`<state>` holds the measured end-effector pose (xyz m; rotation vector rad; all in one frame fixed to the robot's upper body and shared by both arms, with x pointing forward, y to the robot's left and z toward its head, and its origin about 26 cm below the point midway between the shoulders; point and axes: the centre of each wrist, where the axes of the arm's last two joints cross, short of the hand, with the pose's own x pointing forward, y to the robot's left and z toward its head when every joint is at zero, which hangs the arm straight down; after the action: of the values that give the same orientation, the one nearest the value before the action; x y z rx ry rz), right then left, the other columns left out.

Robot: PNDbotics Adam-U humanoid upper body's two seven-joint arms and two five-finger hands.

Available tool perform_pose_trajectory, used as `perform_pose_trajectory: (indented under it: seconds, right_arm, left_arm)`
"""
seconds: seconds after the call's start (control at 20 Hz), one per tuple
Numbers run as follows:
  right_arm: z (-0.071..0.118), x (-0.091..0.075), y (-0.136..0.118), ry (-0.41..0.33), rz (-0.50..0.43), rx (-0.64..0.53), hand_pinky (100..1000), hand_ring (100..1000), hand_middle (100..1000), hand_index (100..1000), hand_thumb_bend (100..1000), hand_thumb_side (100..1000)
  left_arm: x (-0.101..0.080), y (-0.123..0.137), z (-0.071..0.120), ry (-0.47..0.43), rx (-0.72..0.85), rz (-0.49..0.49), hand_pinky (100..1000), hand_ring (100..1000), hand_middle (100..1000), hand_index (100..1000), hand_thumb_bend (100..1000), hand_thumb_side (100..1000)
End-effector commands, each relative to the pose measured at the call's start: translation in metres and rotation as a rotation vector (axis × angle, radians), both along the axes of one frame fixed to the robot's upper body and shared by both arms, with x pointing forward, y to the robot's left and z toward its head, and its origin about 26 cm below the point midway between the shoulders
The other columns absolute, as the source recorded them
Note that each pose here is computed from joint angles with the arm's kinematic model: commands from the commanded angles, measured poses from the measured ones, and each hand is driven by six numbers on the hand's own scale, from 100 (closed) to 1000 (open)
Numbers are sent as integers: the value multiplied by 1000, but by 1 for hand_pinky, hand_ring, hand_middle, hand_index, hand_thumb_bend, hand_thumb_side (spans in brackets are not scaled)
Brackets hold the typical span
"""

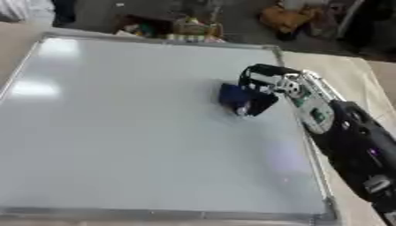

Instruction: Wipe the whiteboard clean with a brush.

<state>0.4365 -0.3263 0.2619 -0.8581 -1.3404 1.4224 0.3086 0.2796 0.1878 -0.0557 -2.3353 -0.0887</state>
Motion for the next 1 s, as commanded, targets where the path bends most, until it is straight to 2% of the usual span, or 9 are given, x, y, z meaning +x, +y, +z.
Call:
perform_pose_trajectory:
  seconds: [0.05, 0.35, 0.65, 0.75, 0.8, 1.0]
  right_arm:
    - [13, -3, -4, -41, -6, 0, 692, 832, 648, 121, 179, 238]
    - [13, -3, -5, -45, -11, 1, 681, 826, 603, 117, 127, 231]
    - [12, -2, -6, -42, -18, 2, 672, 821, 544, 121, 118, 235]
    - [11, -2, -6, -42, -21, 1, 672, 823, 549, 122, 119, 236]
    - [11, -2, -7, -41, -21, 1, 673, 825, 562, 122, 120, 234]
    - [10, -2, -6, -27, -14, 7, 685, 843, 734, 120, 156, 226]
  left_arm:
    - [-2, 0, 9, -26, 17, -7, 508, 370, 460, 472, 212, 875]
    - [-2, 0, 8, -25, 19, -7, 509, 370, 461, 473, 211, 877]
    - [-2, 0, 9, -25, 19, -9, 510, 370, 461, 473, 210, 878]
    - [-2, 0, 8, -24, 20, -10, 510, 371, 461, 473, 209, 879]
    - [-2, 0, 8, -24, 20, -10, 510, 371, 461, 473, 209, 879]
    - [-2, 0, 9, -25, 22, -11, 511, 371, 462, 473, 208, 880]
